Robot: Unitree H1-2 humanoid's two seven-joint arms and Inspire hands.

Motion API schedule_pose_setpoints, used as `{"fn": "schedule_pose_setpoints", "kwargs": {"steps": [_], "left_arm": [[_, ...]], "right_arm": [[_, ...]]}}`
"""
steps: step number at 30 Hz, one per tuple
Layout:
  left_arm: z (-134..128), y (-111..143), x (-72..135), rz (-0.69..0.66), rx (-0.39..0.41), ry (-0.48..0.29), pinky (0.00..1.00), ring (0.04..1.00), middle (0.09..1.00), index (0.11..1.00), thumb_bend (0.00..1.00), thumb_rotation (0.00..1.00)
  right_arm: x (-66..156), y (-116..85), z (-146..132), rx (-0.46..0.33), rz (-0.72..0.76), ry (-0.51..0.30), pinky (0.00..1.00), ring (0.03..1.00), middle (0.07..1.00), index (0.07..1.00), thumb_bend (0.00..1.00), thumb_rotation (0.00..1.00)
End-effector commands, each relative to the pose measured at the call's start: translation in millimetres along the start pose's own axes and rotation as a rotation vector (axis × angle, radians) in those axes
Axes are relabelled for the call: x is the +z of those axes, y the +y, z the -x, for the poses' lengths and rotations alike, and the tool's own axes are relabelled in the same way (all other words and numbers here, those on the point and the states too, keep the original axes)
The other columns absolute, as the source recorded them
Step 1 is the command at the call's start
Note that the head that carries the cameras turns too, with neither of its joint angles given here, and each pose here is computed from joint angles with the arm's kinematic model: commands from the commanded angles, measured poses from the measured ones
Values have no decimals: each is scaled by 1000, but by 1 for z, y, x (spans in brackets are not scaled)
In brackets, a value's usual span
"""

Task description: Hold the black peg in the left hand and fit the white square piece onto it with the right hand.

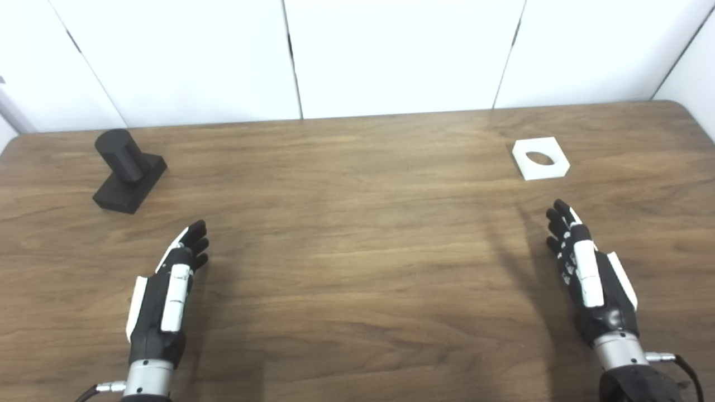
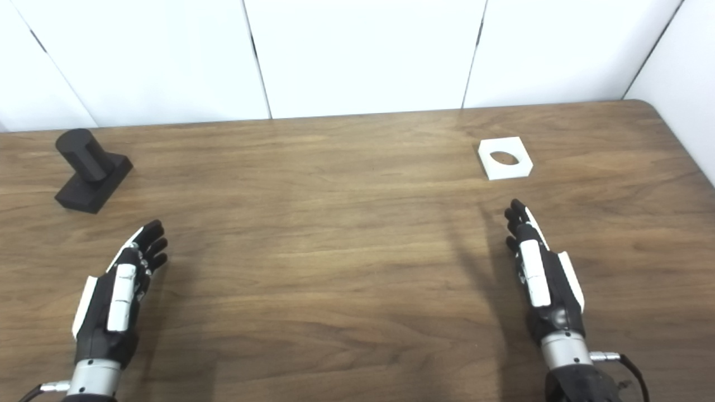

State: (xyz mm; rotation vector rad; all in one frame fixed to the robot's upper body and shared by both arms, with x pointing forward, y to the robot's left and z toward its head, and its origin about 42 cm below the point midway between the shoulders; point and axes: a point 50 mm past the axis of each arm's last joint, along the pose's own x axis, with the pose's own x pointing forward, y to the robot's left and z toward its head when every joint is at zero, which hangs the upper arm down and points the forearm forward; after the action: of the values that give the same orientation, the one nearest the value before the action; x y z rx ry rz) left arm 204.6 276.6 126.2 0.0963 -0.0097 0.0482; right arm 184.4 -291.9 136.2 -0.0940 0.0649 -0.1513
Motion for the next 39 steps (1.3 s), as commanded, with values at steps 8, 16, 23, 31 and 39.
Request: {"fn": "schedule_pose_setpoints", "kwargs": {"steps": [8,16,23,31,39], "left_arm": [[2,-16,4,29,5,-42,914,917,928,900,596,921],[4,-31,-5,4,-18,-53,926,910,913,901,620,949],[6,-42,-9,-20,-14,-48,884,890,902,885,599,950],[6,-51,-16,-35,-9,-34,872,887,904,880,611,965],[6,-54,-20,-35,-16,-39,871,895,911,885,600,950]], "right_arm": [[5,-7,-2,12,-5,-31,1000,992,972,974,545,1000],[-1,-18,-3,22,-33,-45,1000,1000,995,1000,520,1000],[-5,-20,-5,42,-58,-47,1000,1000,1000,1000,553,1000],[-8,-18,-7,3,-34,-46,970,977,946,953,589,1000],[-13,-21,-7,9,-21,-41,920,935,903,913,646,1000]]}}
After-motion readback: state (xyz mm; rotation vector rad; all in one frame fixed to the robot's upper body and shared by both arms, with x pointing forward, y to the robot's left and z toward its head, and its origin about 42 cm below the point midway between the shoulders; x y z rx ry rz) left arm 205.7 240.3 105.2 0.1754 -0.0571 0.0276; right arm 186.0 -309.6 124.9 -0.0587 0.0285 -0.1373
